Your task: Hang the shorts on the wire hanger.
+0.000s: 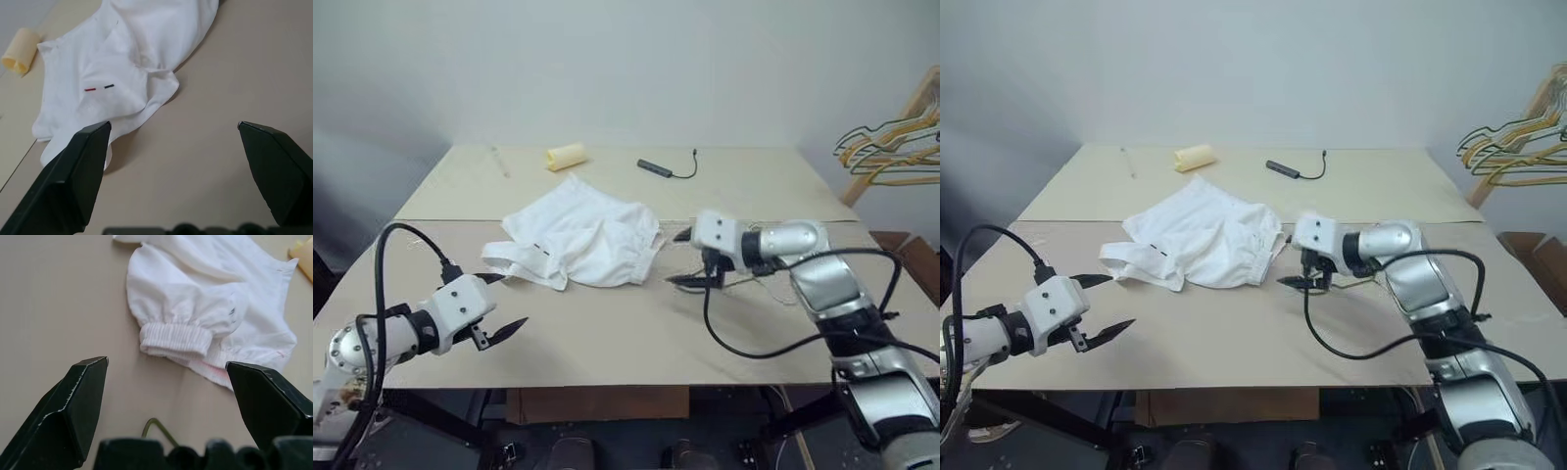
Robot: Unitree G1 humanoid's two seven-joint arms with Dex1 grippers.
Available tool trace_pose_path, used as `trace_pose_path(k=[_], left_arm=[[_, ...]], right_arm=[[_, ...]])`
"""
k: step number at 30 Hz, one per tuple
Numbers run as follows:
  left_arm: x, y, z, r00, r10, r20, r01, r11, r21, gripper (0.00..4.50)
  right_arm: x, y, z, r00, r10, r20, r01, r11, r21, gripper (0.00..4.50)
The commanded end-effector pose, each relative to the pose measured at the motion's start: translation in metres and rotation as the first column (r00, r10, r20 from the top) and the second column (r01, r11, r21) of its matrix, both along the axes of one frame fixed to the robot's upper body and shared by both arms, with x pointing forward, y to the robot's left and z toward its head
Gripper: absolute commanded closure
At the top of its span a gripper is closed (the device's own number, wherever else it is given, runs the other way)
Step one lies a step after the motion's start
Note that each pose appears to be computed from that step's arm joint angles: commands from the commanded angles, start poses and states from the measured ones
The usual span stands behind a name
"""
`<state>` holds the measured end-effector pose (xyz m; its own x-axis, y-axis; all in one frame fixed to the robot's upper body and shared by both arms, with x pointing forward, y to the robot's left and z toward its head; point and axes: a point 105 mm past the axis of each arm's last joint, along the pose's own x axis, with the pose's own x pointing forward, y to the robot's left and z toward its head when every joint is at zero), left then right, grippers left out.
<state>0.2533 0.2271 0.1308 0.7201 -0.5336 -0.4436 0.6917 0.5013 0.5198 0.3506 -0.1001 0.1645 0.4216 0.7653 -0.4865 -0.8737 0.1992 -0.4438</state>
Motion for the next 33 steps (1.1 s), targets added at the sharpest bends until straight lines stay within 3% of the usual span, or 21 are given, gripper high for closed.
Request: trace_pose_path(k=[1, 7, 16, 19, 23, 30, 33], left_arm=[[0.0, -0.003, 0.007, 0.999, -0.043, 0.009, 0.043, 0.999, 0.015, 0.0], [-0.001, -0.002, 0.002, 0.998, -0.057, -0.014, 0.057, 0.998, 0.037, 0.0], [-0.008, -0.003, -0.004, 0.998, -0.054, -0.029, 0.056, 0.998, 0.039, 0.0], [-0.008, -0.002, -0.005, 0.998, -0.052, -0.029, 0.053, 0.998, 0.039, 0.0], [-0.008, -0.001, -0.006, 0.998, -0.047, -0.03, 0.048, 0.998, 0.042, 0.0], [0.0, -0.002, -0.009, 1.0, -0.029, 0.011, 0.028, 0.999, 0.045, 0.0], [0.02, -0.003, -0.004, 0.993, 0.041, 0.106, -0.04, 0.999, -0.009, 0.0]], right_arm=[[0.016, 0.015, 0.012, 0.996, -0.062, -0.059, 0.066, 0.996, 0.066, 0.02], [0.052, 0.029, 0.003, 0.942, -0.216, -0.258, 0.251, 0.961, 0.112, 0.02], [0.06, 0.046, -0.025, 0.885, -0.182, -0.428, 0.253, 0.96, 0.116, 0.02], [0.064, 0.052, -0.029, 0.872, -0.183, -0.454, 0.279, 0.948, 0.154, 0.57], [0.066, 0.057, -0.024, 0.866, -0.158, -0.475, 0.286, 0.935, 0.209, 2.02], [0.062, 0.061, -0.029, 0.875, -0.135, -0.464, 0.244, 0.952, 0.182, 4.49], [0.061, 0.062, -0.03, 0.877, -0.137, -0.461, 0.243, 0.953, 0.18, 4.49]])
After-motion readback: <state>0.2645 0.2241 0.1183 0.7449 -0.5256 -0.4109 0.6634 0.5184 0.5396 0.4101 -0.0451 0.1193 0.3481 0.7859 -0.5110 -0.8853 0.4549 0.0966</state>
